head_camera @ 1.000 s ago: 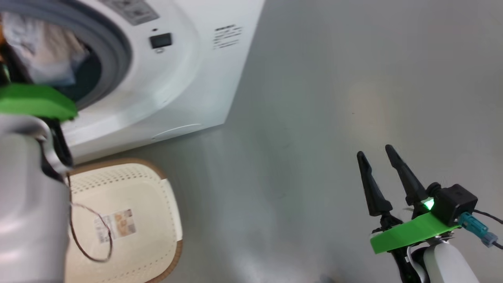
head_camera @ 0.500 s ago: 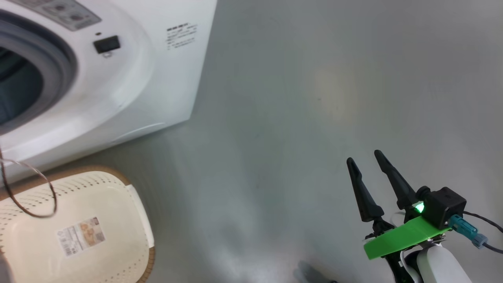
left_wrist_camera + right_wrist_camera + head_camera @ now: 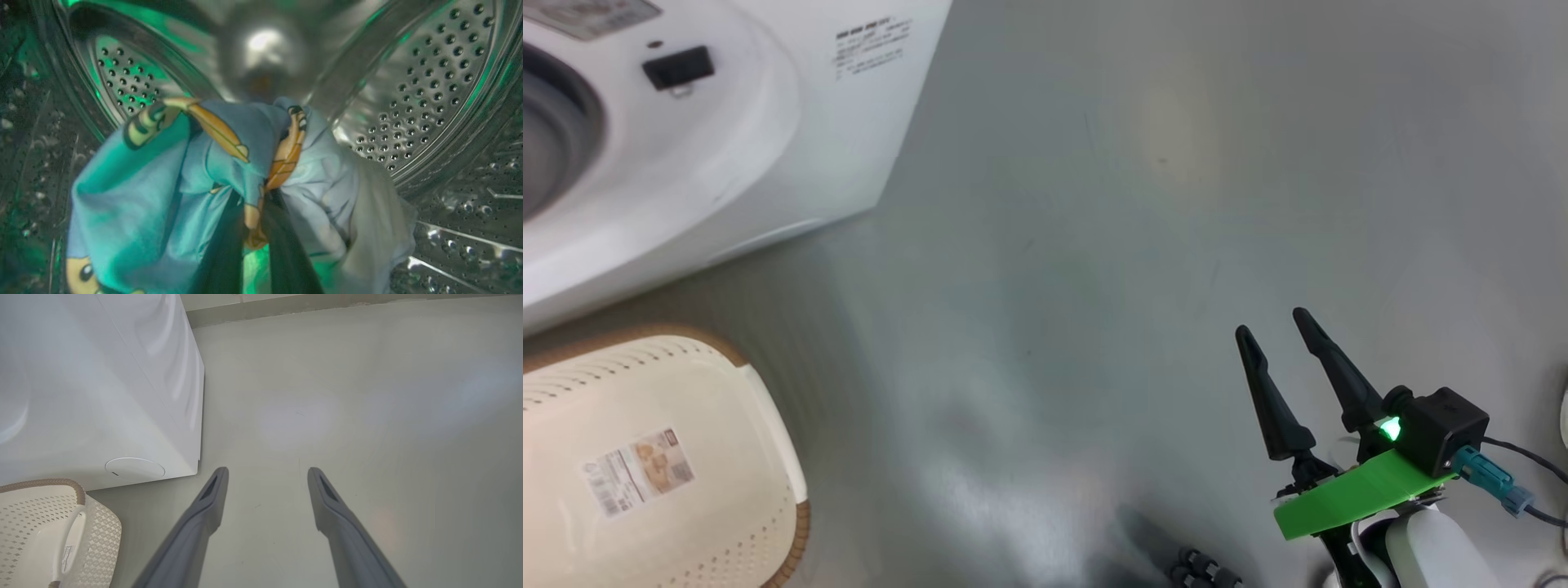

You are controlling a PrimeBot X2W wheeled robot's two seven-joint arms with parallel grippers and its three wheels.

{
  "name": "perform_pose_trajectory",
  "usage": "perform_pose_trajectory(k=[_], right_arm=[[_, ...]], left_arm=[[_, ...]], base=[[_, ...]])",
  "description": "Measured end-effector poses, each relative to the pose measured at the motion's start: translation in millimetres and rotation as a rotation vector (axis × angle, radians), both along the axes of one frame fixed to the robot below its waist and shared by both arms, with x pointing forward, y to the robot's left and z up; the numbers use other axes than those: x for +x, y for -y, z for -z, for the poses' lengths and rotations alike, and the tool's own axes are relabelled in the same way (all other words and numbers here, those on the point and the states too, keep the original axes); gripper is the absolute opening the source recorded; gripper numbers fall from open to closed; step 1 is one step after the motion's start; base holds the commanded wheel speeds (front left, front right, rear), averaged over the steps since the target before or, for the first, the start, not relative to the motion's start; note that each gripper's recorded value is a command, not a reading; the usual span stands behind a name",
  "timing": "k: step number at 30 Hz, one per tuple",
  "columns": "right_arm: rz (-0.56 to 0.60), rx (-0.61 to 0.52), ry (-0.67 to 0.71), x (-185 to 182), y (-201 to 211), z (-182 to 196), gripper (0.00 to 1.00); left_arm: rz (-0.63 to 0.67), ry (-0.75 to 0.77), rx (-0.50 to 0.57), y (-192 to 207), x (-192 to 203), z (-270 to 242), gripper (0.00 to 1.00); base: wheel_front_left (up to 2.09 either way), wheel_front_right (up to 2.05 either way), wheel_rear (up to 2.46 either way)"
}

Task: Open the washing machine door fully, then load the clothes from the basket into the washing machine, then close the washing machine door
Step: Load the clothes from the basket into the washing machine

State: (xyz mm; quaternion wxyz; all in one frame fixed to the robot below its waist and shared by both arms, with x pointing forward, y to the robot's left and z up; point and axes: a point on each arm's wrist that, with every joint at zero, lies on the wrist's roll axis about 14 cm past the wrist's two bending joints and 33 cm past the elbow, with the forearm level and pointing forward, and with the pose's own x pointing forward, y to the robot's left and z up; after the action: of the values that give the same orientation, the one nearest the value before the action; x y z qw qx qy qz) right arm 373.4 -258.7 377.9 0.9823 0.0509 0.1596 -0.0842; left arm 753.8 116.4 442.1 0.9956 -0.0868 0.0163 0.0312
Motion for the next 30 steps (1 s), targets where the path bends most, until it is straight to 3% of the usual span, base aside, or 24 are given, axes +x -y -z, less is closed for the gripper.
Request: perform_pose_trajectory(k=[5, 7, 8, 9, 11, 12, 13, 14, 15, 30], right_arm=[[0.002, -0.005, -0.028, -0.8, 1.1, 8.9, 1.00], [0.005, -0.009, -0.041, -2.2, 2.5, 12.2, 1.00], [0.006, -0.009, -0.042, -2.3, 2.6, 12.5, 1.00], [0.005, -0.009, -0.042, -2.3, 2.6, 12.5, 1.00], [0.004, -0.008, -0.041, -1.9, 2.2, 12.4, 1.00], [0.003, -0.007, -0.039, -1.6, 2.0, 11.9, 1.00], [0.003, -0.007, -0.037, -1.4, 1.8, 11.4, 1.00], [0.003, -0.006, -0.036, -1.3, 1.7, 11.2, 1.00], [0.001, -0.004, -0.033, -1.0, 1.2, 10.7, 1.00], [-0.042, 0.013, 0.037, 10.0, -9.2, -7.4, 1.00]], left_arm=[[-0.020, 0.076, 0.003, -7.9, 14.0, -12.0, 0.00], [-0.004, 0.018, 0.012, -2.1, 11.8, 12.5, 0.00], [0.000, -0.007, 0.017, -0.8, 10.1, 21.1, 0.06], [0.004, -0.026, 0.025, 0.1, 8.4, 26.9, 0.26], [0.015, -0.045, 0.041, 1.2, 6.4, 32.6, 0.44], [0.027, -0.063, 0.064, 2.7, 4.1, 37.5, 0.57], [0.039, -0.081, 0.071, 4.6, 1.7, 42.2, 0.57], [0.042, -0.096, 0.072, 5.6, -0.5, 45.4, 0.93], [0.045, -0.110, 0.072, 7.3, -3.0, 48.0, 1.00], [0.008, -0.112, 0.058, 0.7, -32.9, 27.5, 1.00]], base=[[0.00, 0.00, 0.00], [0.00, 0.00, 0.00], [0.00, 0.00, 0.00], [0.00, 0.00, 0.00], [0.00, 0.00, 0.00], [0.00, 0.00, 0.00], [0.00, 0.00, 0.00], [0.00, 0.00, 0.00], [0.00, 0.00, 0.00], [0.00, 0.00, 0.00]])
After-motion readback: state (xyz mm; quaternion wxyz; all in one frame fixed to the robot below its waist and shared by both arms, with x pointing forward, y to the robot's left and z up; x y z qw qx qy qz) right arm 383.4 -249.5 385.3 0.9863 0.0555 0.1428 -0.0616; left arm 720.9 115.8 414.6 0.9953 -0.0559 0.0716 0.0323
